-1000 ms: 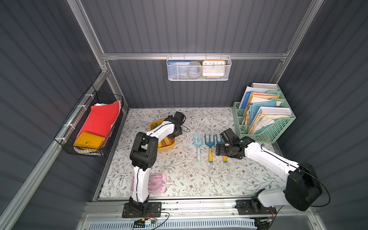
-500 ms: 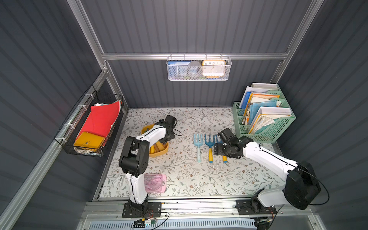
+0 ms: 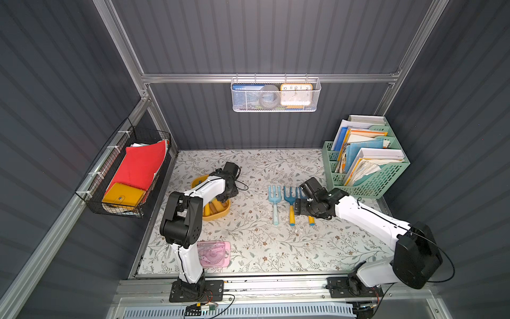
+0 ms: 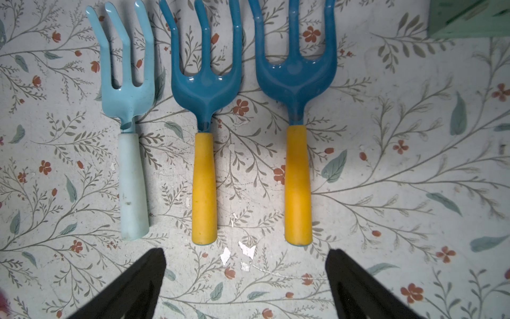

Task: Take the hand rake out of the storage box
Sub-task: Move the storage box to the center of the board, then pick up the rake from the storage box.

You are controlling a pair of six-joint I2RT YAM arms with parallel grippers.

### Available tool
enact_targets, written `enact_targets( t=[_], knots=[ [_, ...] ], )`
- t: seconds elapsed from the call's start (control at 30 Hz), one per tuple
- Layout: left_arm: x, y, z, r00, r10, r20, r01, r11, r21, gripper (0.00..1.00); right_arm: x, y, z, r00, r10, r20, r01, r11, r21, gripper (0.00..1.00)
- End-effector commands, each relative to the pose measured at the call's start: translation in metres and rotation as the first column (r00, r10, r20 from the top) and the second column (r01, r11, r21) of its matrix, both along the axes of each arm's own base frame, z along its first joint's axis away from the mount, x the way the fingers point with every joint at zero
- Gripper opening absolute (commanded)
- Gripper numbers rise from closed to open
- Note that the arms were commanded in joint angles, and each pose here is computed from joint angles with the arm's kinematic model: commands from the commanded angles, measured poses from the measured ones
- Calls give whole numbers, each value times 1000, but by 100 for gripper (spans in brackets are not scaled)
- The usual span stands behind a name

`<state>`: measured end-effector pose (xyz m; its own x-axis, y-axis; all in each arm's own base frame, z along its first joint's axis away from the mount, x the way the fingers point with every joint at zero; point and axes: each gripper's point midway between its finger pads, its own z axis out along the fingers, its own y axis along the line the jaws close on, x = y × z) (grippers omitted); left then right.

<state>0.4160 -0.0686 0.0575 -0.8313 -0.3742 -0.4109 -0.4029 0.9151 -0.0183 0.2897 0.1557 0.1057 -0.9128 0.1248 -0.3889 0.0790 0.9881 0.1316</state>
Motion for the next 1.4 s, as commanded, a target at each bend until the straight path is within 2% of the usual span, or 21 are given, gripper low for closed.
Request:
enact_targets(
  t=[0.0,0.2,0.53,0.83,1.37],
  knots=[
    [0,11,32,999,20,44,-20,1000,8,45,3,-1,4,1000,-8,10,8,1000,-11,95],
    [-9,43,51,991,117,61,-119,992,32,54,2,-1,3,1000,-9,7,9,1000,-11,95],
    [-39,89,34,972,232,25,-232,972,23,46,5,4,3,1000,-1,9,1,1000,5,95],
    [-51,106,11,967,254,-32,-253,967,26,40,3,6,-2,1000,-1,5,1,1000,10,96],
    [-30,104,-1,979,200,-43,-200,980,10,38,3,8,-4,1000,-2,3,2,1000,9,96]
  ],
)
